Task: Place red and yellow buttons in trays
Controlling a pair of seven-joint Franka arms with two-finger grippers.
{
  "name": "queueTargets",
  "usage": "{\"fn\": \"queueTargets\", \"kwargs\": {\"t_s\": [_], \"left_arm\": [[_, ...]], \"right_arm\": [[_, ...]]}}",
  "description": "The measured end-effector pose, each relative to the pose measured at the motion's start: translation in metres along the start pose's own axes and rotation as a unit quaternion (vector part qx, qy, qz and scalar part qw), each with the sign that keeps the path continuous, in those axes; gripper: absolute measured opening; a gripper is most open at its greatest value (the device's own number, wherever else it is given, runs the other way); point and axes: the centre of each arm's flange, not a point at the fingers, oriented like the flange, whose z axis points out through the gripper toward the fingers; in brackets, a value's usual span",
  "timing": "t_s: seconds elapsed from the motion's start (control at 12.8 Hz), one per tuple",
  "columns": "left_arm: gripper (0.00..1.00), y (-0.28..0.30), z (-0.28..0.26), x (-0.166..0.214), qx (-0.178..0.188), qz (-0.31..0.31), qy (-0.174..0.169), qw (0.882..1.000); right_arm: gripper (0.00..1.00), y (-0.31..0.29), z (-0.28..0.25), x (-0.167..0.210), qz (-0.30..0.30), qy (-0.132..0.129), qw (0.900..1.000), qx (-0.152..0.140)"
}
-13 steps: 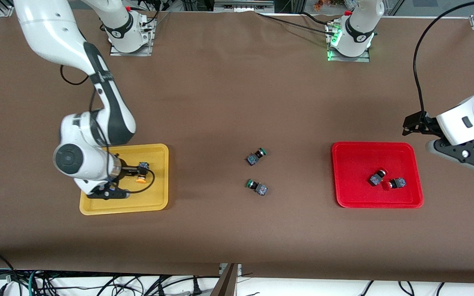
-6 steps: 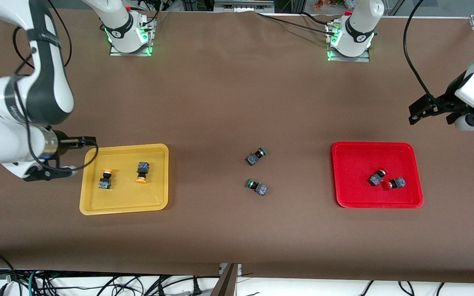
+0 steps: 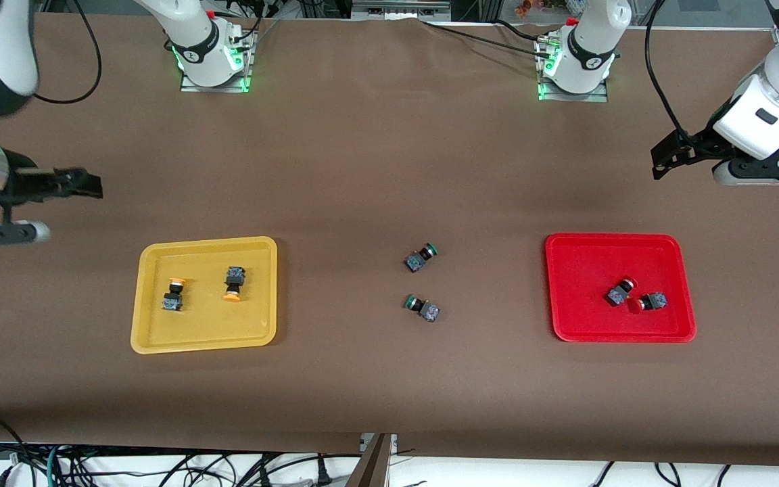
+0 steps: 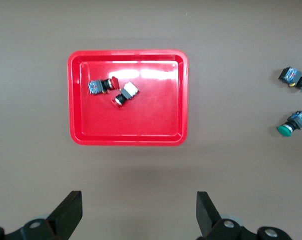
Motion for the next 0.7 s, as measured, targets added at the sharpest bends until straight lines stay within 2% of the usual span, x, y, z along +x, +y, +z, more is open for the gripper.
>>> {"fn": "queueTargets", "kwargs": {"t_s": [0.23,0.47,0.7], "left_arm": [[1.0,0.001,0.001,0.001,0.0,-0.001,-0.004,1.0],[1.0,0.0,-0.003,0.002,0.0,-0.001,-0.001,1.0],[1.0,0.001,-0.004,0.006,-0.001,-0.001,0.0,1.0]], "right_arm": [[1.0,-0.012,-0.03,-0.039,-0.016,0.017,1.0,-0.001],[1.0,0.005,-0.06,-0.082,-0.003,0.045,0.999,0.005],[1.0,0.009,-0.06,-0.108,-0.002,0.039,0.999,0.01]]}}
